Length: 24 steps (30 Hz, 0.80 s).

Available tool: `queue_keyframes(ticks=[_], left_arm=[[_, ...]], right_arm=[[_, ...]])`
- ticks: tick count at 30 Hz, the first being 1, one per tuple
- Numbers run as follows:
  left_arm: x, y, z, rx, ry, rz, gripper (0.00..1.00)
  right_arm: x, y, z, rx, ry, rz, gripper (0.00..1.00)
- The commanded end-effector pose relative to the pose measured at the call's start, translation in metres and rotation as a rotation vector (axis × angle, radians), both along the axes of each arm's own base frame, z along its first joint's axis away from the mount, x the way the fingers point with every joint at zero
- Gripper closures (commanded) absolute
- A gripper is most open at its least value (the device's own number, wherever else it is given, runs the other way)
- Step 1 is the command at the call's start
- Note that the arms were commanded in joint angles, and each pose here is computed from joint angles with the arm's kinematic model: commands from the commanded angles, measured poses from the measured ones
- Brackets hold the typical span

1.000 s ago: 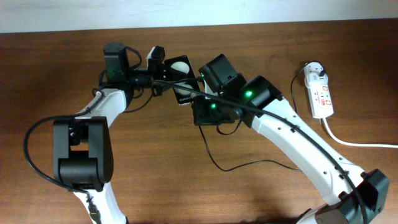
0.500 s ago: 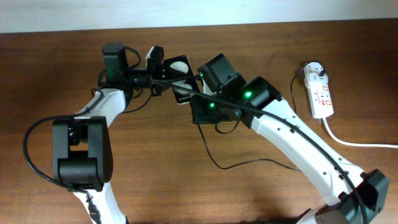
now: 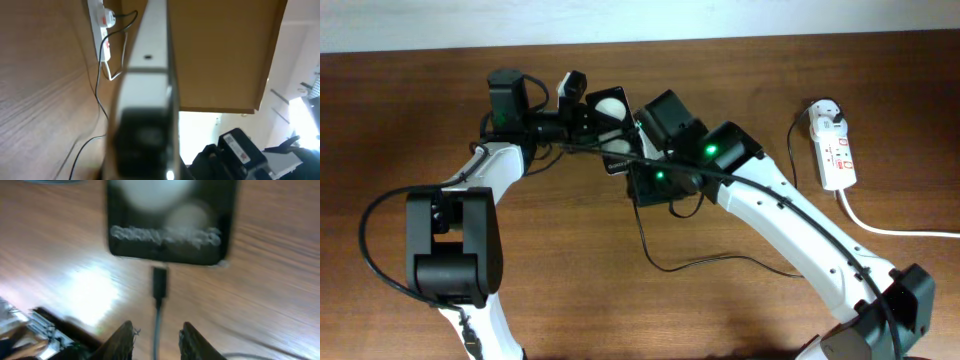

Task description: Plug charger to phone and switch on socket

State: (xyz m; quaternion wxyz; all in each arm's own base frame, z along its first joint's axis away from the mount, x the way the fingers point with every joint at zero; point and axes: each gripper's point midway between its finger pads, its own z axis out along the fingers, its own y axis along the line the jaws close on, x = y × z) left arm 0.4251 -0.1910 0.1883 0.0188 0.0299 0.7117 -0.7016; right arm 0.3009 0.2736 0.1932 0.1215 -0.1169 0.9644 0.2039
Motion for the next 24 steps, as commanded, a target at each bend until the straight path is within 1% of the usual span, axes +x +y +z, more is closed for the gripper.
queue_keyframes(ticks=[1, 3, 5, 7, 10, 14, 17, 22, 24], left_arm=[[-0.002, -0.001, 0.012, -0.008, -0.073, -0.014, 1.00], [-0.002, -0.001, 0.012, -0.008, -0.073, -0.014, 1.00], [-0.002, -0.001, 0.012, -0.007, -0.073, -0.014, 1.00], [-0.002, -0.001, 0.012, -0.007, -0.073, -0.014, 1.00], [-0.002, -0.001, 0.012, -0.007, -0.073, -0.014, 1.00], [-0.002, -0.001, 0.012, -0.008, -0.073, -0.014, 1.00], [-0.004, -0.001, 0.013, -0.015, -0.072, -0.029, 1.00], [-0.013, -0.017, 0.013, -0.020, -0.074, -0.074, 1.00], [-0.016, -0.021, 0.013, -0.021, -0.074, -0.085, 1.00]], right_arm=[[0.021, -0.012, -0.009, -0.101, -0.087, -0.027, 0.63], [0.022, -0.008, -0.017, -0.103, -0.071, -0.020, 0.63], [0.011, 0.005, -0.023, -0.080, -0.033, 0.023, 0.63], [0.002, 0.017, -0.024, -0.082, -0.040, 0.058, 0.63], [0.002, 0.017, -0.023, -0.082, -0.044, 0.058, 0.63], [0.011, 0.015, -0.022, -0.098, -0.081, 0.040, 0.87], [0.017, 0.019, -0.019, -0.083, -0.112, 0.031, 0.96], [0.034, 0.033, -0.007, -0.020, -0.189, 0.023, 0.96], [0.042, 0.029, -0.001, -0.007, -0.200, 0.005, 0.96]])
